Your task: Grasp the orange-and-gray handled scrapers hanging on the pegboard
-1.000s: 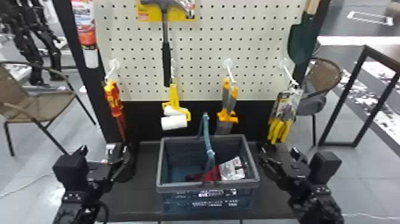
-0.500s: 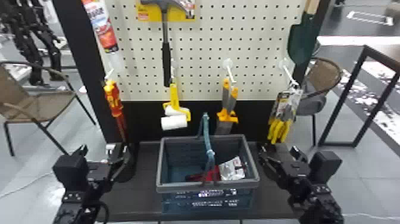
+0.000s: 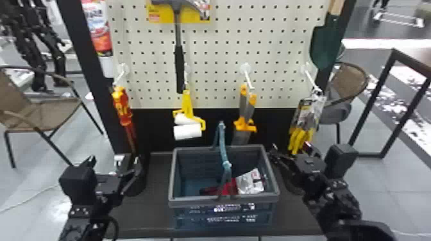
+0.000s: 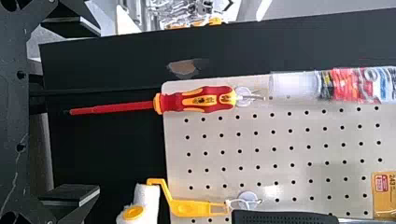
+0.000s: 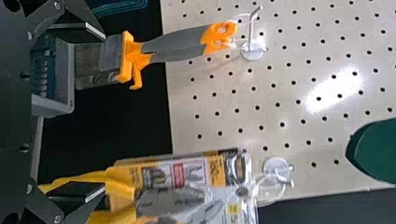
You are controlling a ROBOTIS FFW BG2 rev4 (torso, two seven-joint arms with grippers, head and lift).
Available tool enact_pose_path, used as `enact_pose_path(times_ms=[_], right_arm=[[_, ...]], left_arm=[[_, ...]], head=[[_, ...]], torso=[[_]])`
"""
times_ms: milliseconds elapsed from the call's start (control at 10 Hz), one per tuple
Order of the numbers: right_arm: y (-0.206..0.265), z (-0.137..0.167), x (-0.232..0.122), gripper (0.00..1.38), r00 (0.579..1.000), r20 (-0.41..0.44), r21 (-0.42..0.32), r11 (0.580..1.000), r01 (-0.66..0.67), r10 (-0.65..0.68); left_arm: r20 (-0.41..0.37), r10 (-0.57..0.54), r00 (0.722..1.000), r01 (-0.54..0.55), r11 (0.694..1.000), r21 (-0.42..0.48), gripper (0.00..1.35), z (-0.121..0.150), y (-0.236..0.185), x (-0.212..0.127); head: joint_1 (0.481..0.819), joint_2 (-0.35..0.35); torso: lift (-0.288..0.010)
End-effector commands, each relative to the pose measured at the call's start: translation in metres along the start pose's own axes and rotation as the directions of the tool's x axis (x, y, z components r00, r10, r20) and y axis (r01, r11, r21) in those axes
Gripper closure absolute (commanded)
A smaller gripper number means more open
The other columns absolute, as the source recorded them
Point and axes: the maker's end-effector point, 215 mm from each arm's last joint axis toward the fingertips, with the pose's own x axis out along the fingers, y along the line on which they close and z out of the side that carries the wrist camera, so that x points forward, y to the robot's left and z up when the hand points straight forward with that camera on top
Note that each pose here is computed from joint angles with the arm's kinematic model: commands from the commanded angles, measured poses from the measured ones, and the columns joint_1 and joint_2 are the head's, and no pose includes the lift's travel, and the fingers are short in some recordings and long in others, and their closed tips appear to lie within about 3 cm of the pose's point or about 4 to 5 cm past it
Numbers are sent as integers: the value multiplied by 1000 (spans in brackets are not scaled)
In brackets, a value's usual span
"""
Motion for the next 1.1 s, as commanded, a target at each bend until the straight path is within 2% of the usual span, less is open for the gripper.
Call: enact_pose_path(times_ms=[0,500,700,1000], right_arm=[[9,6,16,170,999,2,-10,999,-34,34],[39,24,57,167,980,10,1,980,-200,200],[56,37,72,167,960,20,-13,960,-279,279],[82,45,85,165,925,32,7,925,-380,379]], left_arm=[[0,0,1000,0,1000,-2,122,0,-1,0],[-2,-5,1000,5,1000,-12,122,-1,-4,2],[1,-8,1000,8,1000,-13,122,0,-6,4],[4,-15,1000,15,1000,-18,124,1,-11,7]], head=[[549,0],[549,0],[549,0],[549,0]], torso=[[-100],[-100],[-100],[-100]])
